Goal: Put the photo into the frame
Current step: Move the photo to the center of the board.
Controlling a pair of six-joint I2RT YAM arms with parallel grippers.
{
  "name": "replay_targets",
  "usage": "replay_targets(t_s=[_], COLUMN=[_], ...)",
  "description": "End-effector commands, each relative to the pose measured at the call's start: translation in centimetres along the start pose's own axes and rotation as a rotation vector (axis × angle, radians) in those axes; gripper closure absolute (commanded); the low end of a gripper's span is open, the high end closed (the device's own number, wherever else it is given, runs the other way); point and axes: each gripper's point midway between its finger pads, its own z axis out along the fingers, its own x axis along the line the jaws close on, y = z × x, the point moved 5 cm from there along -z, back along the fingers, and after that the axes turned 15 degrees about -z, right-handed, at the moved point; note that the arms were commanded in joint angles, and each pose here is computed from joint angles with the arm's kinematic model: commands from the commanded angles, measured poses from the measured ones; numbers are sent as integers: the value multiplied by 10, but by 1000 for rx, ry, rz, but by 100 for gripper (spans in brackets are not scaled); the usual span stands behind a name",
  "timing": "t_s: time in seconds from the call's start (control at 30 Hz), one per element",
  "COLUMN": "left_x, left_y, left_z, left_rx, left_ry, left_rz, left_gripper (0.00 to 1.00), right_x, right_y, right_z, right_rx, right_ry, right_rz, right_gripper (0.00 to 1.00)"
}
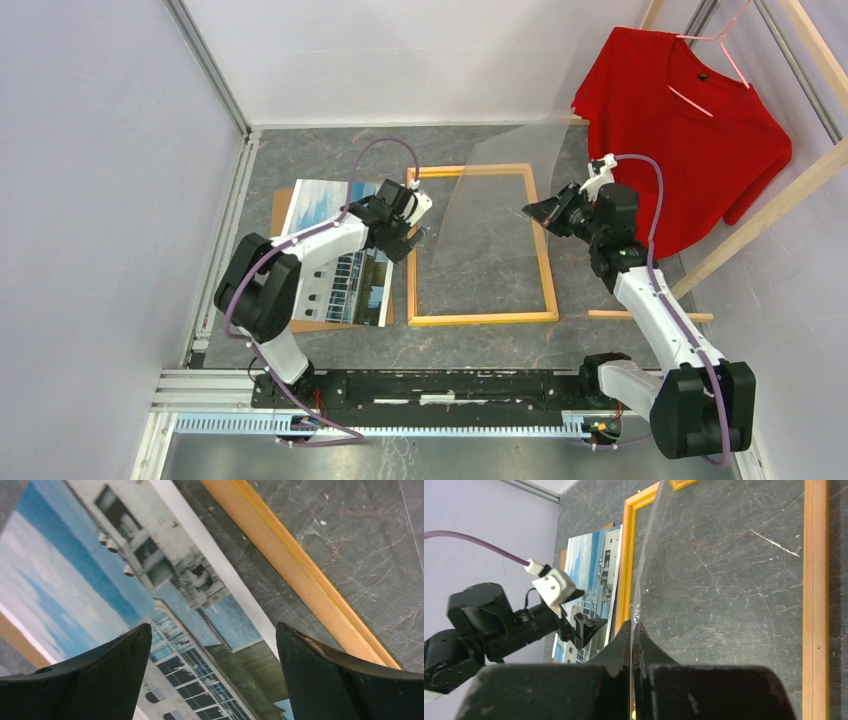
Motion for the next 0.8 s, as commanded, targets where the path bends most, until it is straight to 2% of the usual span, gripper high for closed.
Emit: replay_targets(t_s=[0.0,0.3,0.57,0.67,0.77], left_x=[-12,-1,36,50,49], left_y=[-16,-47,-111,-115,-99], left_z=[21,37,31,29,25], left_rx=[21,71,237,250,220], left_ry=[14,125,246,270,252], left_rz=[-18,74,238,225,185], left_gripper=[0,0,0,0,0], right_x=[5,5,4,5,5], right_y=[12,13,6,4,4], right_z=[-6,-6,-5,-5,-4], right_rx=[-35,-28,-9,-7,-6], right_ry=[29,32,54,62,66], right_rz=[-38,-33,-14,-12,-7], right_gripper=[100,100,100,100,100])
